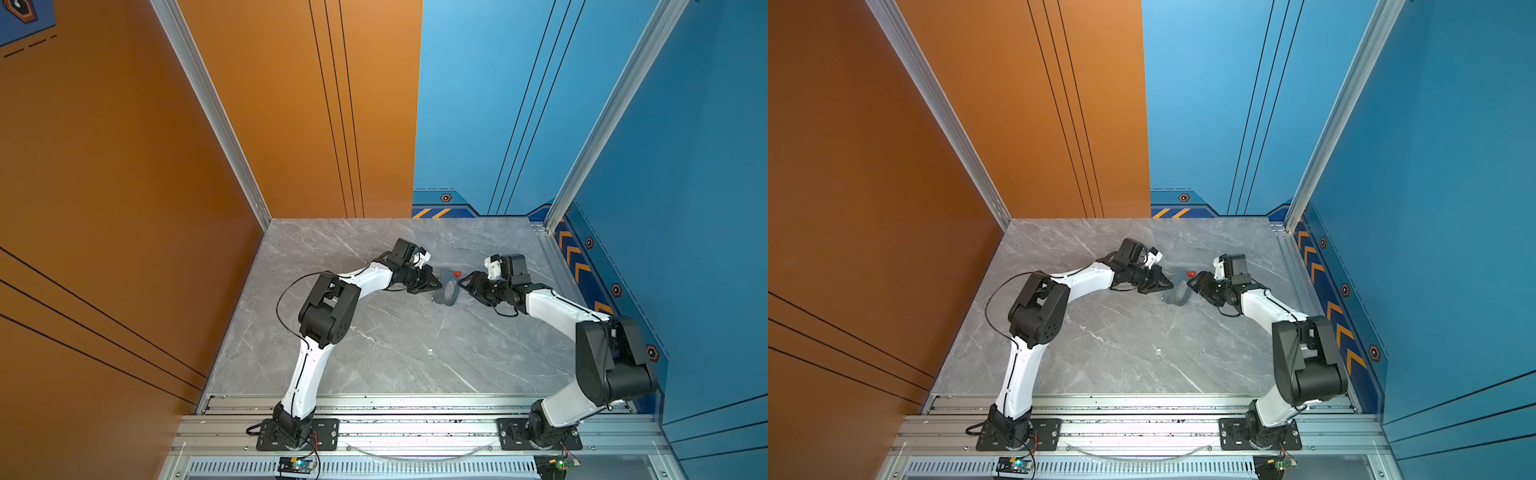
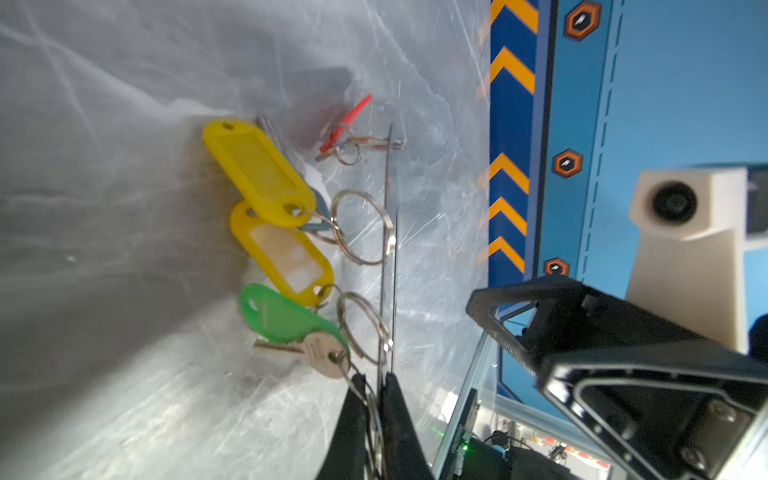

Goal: Remove the keys from the keyring
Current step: 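Lift the metal plate upright with the right gripper, keys hanging below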

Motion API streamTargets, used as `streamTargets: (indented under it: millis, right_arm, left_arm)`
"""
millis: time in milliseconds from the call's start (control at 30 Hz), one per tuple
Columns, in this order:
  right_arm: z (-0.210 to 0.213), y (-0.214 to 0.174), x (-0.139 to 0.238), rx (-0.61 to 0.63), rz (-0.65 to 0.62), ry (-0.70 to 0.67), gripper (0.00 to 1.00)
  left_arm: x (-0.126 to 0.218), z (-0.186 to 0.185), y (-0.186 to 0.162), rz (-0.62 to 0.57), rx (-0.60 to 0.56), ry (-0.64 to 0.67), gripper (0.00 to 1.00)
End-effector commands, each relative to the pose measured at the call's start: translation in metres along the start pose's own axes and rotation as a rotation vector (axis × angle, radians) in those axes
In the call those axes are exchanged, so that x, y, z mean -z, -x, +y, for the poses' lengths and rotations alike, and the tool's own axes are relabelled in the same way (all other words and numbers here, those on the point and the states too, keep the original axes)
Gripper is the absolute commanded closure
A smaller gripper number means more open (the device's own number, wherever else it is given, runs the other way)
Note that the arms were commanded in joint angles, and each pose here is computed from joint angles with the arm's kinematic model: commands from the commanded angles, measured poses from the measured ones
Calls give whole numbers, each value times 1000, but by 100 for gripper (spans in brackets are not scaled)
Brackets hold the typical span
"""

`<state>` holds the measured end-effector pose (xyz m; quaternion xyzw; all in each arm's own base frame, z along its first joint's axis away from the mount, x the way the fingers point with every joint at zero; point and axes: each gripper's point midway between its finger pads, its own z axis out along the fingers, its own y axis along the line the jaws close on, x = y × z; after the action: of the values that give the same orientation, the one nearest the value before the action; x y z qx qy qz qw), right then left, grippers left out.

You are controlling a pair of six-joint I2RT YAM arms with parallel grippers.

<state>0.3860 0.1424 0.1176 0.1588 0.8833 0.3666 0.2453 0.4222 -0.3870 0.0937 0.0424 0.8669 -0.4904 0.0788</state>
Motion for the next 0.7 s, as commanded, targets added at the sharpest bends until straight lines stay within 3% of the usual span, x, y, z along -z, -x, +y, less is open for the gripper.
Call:
streamTargets:
  millis: [0, 267, 667]
  right_arm:
    - [22, 5, 13, -55, -45, 99, 36]
    - [96, 28, 34, -75, -156, 348, 33]
    - [200, 48, 55, -122, -238, 697, 55]
  left_arm:
    - [44, -71, 33, -106, -49, -167, 100]
    - [100, -132, 57, -220, -36, -314, 100]
    - [149, -181, 64, -296, -9, -452, 100]
